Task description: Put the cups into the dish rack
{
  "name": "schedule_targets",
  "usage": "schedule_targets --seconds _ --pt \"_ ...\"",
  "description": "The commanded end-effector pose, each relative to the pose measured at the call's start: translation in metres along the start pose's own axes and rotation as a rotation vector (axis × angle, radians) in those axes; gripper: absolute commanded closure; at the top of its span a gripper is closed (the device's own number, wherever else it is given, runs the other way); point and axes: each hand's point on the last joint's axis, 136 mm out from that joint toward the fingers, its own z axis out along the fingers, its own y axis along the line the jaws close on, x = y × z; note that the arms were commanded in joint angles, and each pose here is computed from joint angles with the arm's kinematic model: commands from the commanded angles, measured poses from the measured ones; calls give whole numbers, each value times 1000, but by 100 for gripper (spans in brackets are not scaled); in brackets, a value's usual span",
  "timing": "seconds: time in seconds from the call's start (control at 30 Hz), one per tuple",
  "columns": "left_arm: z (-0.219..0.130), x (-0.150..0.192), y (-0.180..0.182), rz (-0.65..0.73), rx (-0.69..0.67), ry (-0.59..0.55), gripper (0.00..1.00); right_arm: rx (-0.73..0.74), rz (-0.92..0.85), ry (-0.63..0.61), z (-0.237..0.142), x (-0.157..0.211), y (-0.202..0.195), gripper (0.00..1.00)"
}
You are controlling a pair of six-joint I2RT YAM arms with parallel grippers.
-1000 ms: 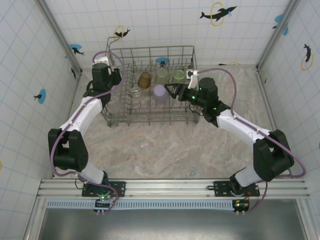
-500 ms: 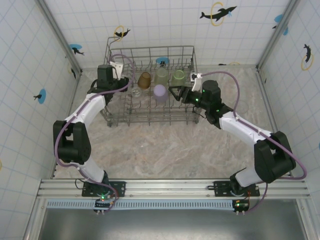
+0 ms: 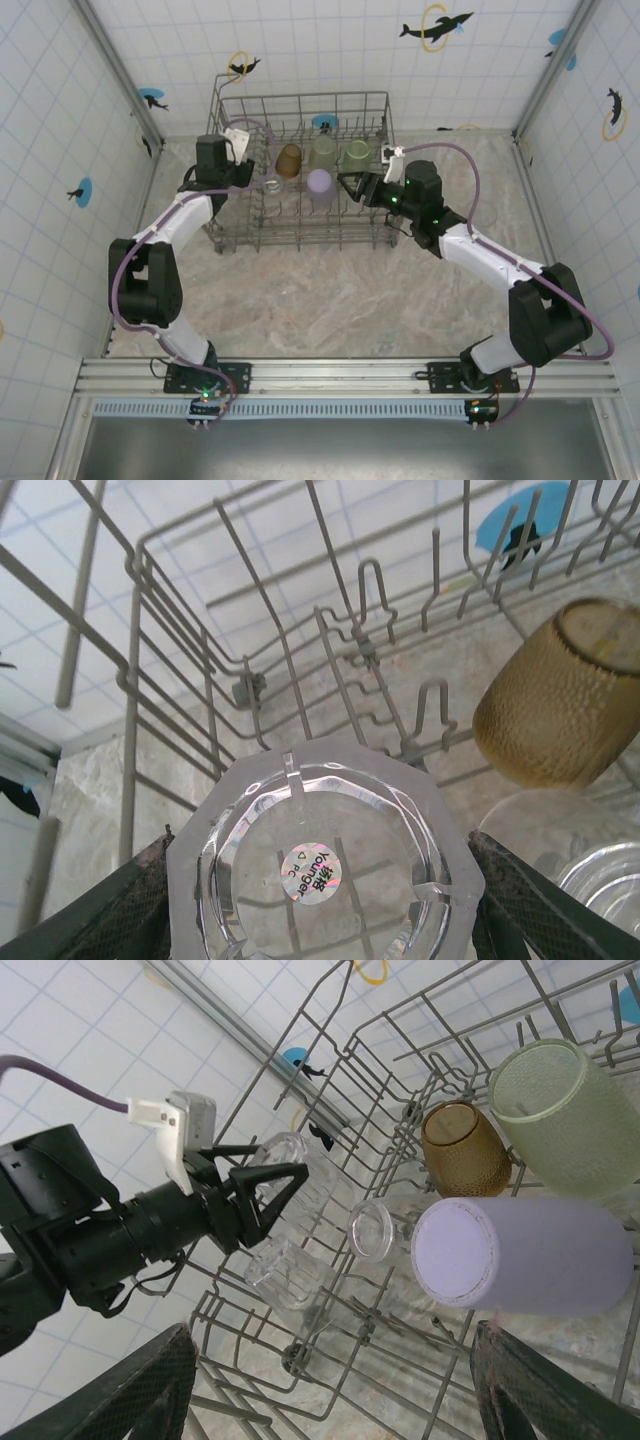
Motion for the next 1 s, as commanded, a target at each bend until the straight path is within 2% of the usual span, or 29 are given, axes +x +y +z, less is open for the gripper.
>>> schedule_targets --seconds 0.0,0.5,0.77,0.97 --pt "3 -14 4 -14 -24 -68 100 -32 -12 -32 -6 -8 10 26" --pt "23 19 7 -88 -83 8 100 -42 0 -29 -2 -6 11 26" --pt "26 21 5 -92 -77 22 100 -39 0 -32 -1 -6 11 26" --pt "31 35 -1 -76 -64 64 100 -47 3 -33 0 -6 11 26"
